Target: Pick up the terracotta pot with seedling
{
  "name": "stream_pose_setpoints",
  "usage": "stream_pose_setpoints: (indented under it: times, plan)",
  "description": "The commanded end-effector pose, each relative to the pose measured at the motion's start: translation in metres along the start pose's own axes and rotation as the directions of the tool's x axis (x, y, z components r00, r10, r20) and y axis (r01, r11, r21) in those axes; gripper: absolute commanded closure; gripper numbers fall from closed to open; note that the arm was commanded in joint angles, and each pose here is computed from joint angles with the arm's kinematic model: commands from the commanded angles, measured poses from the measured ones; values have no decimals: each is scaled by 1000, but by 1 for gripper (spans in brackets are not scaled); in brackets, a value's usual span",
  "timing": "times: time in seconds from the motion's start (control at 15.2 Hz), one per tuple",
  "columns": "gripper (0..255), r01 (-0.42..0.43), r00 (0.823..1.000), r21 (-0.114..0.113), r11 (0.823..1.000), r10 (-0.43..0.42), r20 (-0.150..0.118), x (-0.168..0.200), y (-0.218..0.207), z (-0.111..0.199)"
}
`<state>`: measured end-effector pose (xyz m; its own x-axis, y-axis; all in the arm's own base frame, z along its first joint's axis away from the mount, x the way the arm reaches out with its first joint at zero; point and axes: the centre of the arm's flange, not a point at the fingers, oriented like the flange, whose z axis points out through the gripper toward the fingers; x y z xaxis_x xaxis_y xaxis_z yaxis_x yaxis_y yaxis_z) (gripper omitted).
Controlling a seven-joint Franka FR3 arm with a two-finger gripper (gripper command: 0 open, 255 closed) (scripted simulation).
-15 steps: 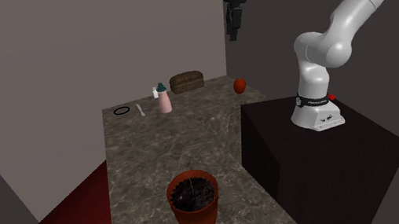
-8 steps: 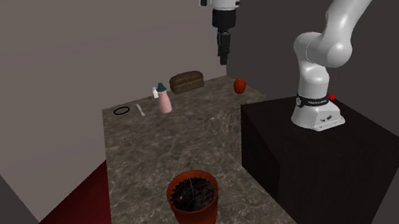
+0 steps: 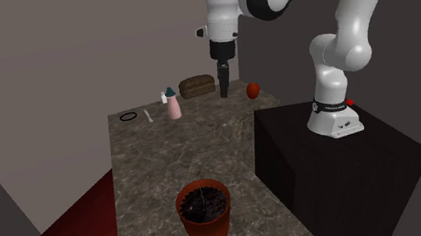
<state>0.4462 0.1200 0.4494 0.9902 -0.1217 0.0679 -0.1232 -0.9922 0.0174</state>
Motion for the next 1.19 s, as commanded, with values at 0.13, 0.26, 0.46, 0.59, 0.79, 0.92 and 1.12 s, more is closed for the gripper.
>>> stream_pose_setpoints:
  times: [0.13, 0.26, 0.46, 0.59, 0.79, 0.92, 1.12]
  plan:
    - [0, -6, 1000, 15, 1000, 6, 18, 24, -31, 37]
    - [0, -9, 1000, 21, 1000, 9, 28, 35, -46, 56]
    - [0, -14, 999, 31, 999, 12, 42, 52, -69, 84]
    - [0, -17, 999, 38, 999, 15, 51, 63, -84, 102]
    - [0, -21, 998, 48, 999, 18, 65, 79, -107, 130]
    - [0, -24, 997, 54, 998, 20, 75, 89, -123, 148]
    - [0, -28, 996, 63, 998, 23, 87, 103, -144, 173]
